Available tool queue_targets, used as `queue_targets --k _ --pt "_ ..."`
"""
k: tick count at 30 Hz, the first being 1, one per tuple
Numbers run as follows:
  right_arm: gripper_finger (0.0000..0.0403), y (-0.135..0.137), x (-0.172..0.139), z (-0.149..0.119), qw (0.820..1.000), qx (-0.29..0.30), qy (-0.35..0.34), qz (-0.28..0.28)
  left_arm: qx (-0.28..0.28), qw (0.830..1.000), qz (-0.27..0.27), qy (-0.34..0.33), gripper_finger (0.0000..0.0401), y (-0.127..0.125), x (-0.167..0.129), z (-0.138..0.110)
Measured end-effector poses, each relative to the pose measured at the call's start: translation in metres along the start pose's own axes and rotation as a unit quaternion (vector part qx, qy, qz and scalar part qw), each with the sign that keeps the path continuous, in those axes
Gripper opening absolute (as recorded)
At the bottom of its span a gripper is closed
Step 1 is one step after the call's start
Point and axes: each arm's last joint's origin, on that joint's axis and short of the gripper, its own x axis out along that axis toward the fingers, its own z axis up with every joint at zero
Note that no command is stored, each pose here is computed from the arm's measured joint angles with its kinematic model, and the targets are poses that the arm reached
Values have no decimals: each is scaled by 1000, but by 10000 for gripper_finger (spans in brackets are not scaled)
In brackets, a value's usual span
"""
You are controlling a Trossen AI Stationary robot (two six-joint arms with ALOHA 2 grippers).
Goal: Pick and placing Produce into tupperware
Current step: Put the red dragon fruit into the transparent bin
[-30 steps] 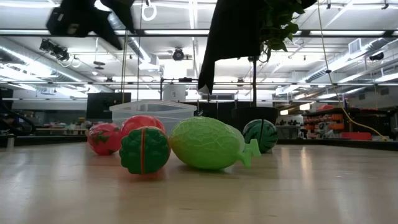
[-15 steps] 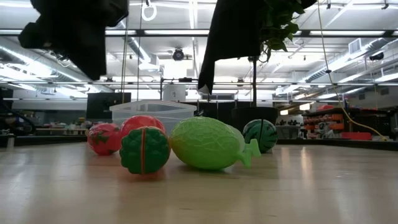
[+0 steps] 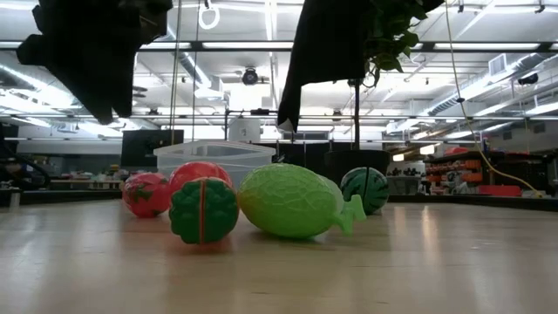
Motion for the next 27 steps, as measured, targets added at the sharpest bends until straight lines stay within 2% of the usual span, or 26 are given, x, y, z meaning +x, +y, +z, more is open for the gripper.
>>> queue_targets --k 6,11,16,19,22,27 --pt "40 1 3 2 1000 -1 -11 5 -73 997 6 5 300 1 4 11" --pt "56 1 -1 4 1000 -7 -18 6 -106 994 -1 3 352 -2 9 20" --pt "69 1 -4 4 1000 -7 -24 8 -115 993 -10 0 381 -7 17 24" --pt "75 1 -5 5 1000 -7 -25 8 -118 993 10 -6 395 -9 27 20" --pt "78 1 -5 5 1000 -8 -25 8 -136 990 33 -11 399 -12 40 15" --pt "80 1 -6 5 1000 -8 -25 8 -150 987 38 -31 397 -18 53 1"
